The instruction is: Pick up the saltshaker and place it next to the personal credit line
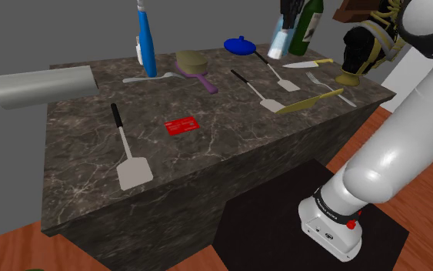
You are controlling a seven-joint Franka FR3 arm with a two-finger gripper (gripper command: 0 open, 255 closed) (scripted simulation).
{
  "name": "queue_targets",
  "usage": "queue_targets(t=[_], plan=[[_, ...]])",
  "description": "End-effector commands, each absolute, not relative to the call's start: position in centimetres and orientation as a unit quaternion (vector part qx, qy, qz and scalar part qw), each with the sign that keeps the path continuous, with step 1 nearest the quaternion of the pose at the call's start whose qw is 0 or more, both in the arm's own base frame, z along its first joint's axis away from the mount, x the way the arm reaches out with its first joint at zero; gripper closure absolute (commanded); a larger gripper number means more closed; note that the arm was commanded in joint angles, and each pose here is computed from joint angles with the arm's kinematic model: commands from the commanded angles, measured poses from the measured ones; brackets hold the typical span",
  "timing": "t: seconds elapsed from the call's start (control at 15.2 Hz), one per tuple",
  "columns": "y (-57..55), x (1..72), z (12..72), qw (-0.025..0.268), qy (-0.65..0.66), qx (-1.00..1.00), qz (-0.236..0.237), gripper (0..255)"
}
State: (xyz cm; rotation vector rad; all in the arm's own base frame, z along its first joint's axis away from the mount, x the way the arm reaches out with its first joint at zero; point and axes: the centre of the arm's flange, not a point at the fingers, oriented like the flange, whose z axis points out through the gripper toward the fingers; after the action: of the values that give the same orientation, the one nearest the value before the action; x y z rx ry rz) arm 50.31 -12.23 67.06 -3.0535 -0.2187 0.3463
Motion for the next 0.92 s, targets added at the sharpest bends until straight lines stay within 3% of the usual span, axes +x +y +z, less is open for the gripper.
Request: queue_targets(t=[0.0, 0.86], plan=[[-9.6, 49.6, 67.3, 0.03, -0.07, -0.991, 0.113, 255], [6.7, 44.9, 70.0, 0.03, -0.07, -0.991, 0.113, 255]])
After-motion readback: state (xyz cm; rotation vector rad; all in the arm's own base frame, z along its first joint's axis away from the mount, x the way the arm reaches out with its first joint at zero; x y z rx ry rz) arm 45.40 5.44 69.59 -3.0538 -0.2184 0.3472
